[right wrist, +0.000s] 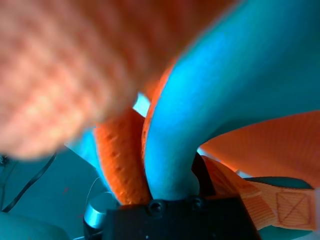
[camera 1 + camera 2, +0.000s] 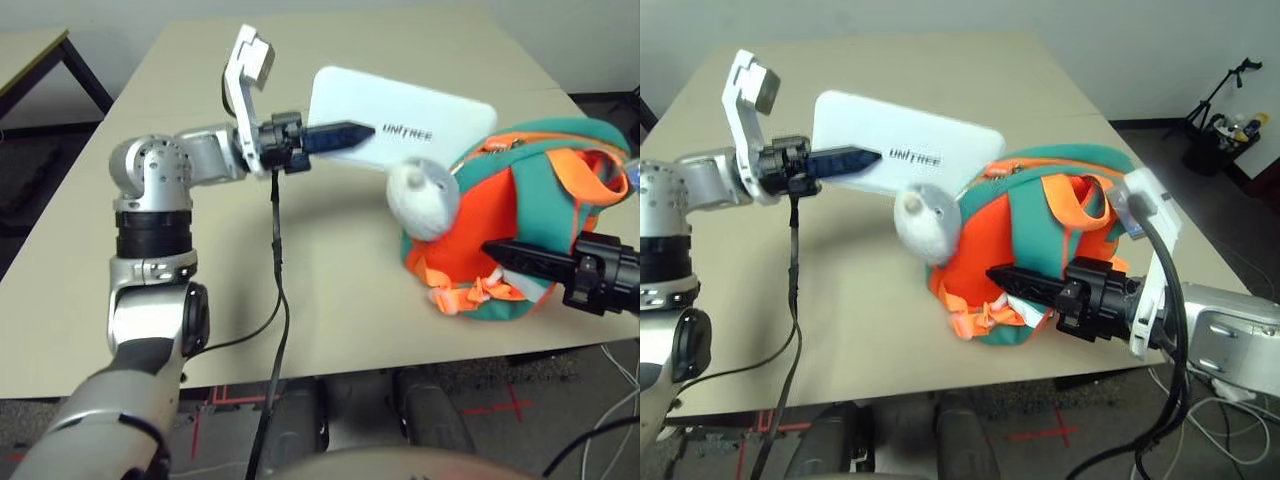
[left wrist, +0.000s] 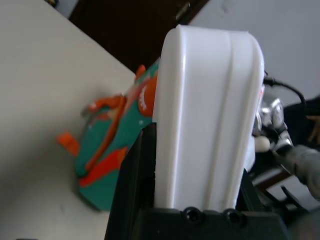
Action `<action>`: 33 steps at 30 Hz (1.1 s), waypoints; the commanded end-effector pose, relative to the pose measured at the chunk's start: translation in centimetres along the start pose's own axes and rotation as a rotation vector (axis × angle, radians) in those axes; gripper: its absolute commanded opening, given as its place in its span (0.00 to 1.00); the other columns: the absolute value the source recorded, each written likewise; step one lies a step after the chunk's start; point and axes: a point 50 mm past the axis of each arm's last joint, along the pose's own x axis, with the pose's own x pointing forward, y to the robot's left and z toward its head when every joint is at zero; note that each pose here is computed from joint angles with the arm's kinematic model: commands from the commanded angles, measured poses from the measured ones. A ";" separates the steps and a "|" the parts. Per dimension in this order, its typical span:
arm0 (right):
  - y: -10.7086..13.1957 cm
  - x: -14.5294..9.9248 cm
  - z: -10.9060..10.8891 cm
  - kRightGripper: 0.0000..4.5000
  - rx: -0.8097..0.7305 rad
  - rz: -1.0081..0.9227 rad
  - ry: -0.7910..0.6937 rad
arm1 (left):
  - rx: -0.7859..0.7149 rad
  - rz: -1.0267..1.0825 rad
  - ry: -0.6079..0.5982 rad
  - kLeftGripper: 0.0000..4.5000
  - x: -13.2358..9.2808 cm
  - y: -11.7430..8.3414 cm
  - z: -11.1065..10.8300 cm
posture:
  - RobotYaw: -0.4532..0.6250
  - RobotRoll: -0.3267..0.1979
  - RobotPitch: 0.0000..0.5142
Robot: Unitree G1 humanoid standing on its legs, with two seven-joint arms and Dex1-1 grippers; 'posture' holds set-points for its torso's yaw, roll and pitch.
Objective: Put the pencil case into the backpack and zip it.
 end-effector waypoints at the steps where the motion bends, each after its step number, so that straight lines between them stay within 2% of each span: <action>1: -0.3 0.0 0.1 0.04 -0.001 -0.007 0.001 | 0.016 -0.067 0.065 0.29 -0.4 -1.5 -0.1 | 0.32 0.62 0.17; 11: -1.1 0.4 0.4 0.04 -0.008 -0.006 -0.014 | 0.119 -0.006 0.009 0.29 -2.5 -3.3 2.7 | 0.36 0.62 0.18; 20: -1.9 0.7 0.4 0.04 -0.008 -0.006 -0.010 | 0.126 -0.019 0.043 0.29 -3.3 -5.4 2.6 | 0.39 0.62 0.18; 22: -2.0 0.9 0.5 0.04 -0.010 0.002 -0.013 | 0.118 -0.013 0.043 0.29 -3.3 -5.3 2.3 | 0.39 0.62 0.18; 28: -1.8 1.3 0.8 0.04 -0.020 0.020 -0.017 | 0.096 0.075 0.009 0.29 -3.2 -3.5 1.1 | 0.39 0.62 0.18; 33: -1.9 1.3 0.9 0.04 -0.023 0.019 -0.017 | 0.148 0.177 -0.051 0.29 -3.4 -2.2 1.5 | 0.38 0.62 0.17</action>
